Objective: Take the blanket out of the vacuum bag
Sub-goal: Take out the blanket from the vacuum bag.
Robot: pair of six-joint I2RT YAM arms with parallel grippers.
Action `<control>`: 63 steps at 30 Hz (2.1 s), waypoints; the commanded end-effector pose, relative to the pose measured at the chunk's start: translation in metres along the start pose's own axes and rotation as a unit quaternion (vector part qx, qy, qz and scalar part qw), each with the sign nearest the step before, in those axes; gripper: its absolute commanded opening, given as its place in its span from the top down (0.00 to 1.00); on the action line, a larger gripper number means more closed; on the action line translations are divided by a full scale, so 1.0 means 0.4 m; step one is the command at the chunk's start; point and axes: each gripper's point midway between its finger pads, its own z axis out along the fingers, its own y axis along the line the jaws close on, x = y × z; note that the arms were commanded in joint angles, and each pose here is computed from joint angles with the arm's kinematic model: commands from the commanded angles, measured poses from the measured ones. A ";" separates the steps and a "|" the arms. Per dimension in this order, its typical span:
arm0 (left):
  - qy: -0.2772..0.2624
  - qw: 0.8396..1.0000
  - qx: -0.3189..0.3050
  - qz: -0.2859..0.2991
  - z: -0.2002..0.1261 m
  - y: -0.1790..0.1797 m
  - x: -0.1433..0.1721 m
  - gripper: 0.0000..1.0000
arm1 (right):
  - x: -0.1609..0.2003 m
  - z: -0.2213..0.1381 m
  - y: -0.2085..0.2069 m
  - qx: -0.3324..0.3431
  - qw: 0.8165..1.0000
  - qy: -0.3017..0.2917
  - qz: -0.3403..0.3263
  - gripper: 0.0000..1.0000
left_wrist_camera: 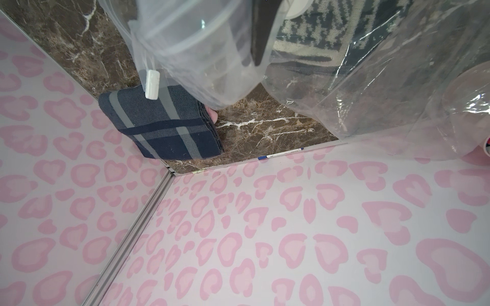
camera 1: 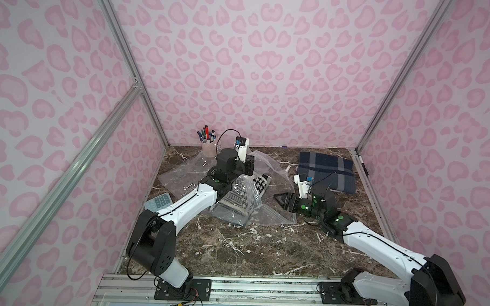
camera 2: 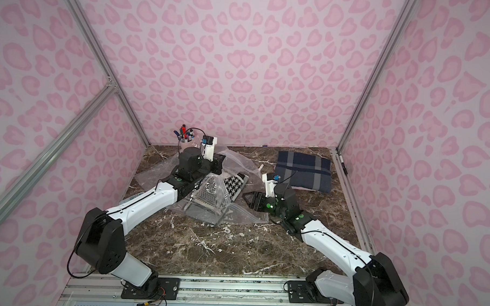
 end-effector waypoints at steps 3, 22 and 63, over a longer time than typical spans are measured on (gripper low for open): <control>-0.010 1.000 -0.002 0.013 -0.014 -0.002 -0.025 0.96 | -0.042 0.030 -0.001 -0.025 0.997 -0.066 0.037 0.36; 0.003 1.000 -0.005 0.003 -0.024 0.007 0.019 0.96 | 0.032 0.252 -0.095 -0.056 0.992 -0.015 0.116 0.35; 0.015 1.000 -0.004 0.000 -0.026 0.010 0.048 0.96 | 0.077 0.393 -0.141 -0.039 0.993 0.022 0.107 0.37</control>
